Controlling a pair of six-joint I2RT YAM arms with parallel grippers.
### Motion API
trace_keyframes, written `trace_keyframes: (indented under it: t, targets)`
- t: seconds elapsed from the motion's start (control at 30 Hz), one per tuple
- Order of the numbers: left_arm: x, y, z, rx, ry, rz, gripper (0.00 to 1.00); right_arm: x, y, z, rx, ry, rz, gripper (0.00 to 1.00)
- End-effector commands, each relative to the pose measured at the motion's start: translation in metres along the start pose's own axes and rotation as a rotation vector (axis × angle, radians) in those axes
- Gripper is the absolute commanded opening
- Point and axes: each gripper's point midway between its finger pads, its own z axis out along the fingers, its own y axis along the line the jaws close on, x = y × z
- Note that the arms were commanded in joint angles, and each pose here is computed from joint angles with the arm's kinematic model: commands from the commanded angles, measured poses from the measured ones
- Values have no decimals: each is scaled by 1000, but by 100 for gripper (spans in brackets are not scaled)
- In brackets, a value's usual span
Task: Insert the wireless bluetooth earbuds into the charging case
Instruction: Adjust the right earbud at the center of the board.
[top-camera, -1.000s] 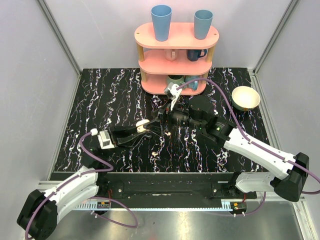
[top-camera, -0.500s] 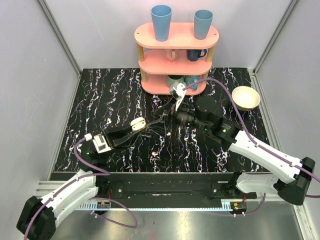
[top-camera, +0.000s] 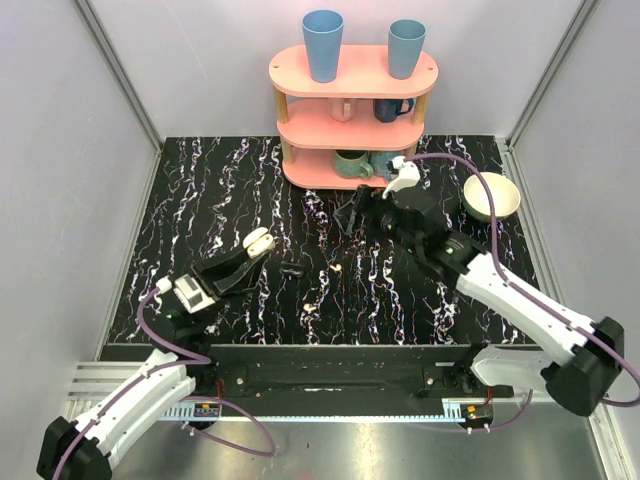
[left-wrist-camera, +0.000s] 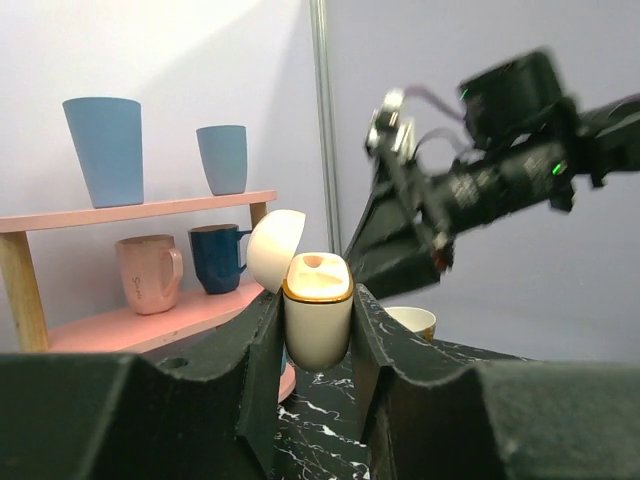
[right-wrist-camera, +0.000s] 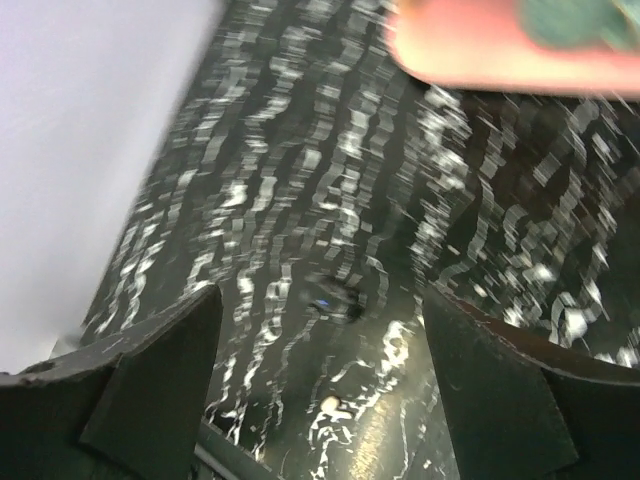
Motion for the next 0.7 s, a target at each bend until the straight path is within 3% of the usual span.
trace_keyframes:
  t: [0.0, 0.2, 0.4, 0.67]
  targets:
    - [-19, 4, 4, -25, -41, 32, 0, 58, -77, 26, 333, 86, 336, 91]
    - [-23, 4, 2, -28, -37, 34, 0, 128, -113, 63, 520, 134, 618, 89]
    - [-24, 4, 1, -31, -41, 31, 0, 164, -134, 85, 634, 150, 726, 83]
    - [-20, 5, 1, -38, -27, 27, 0, 172, -149, 83, 759, 121, 761, 77]
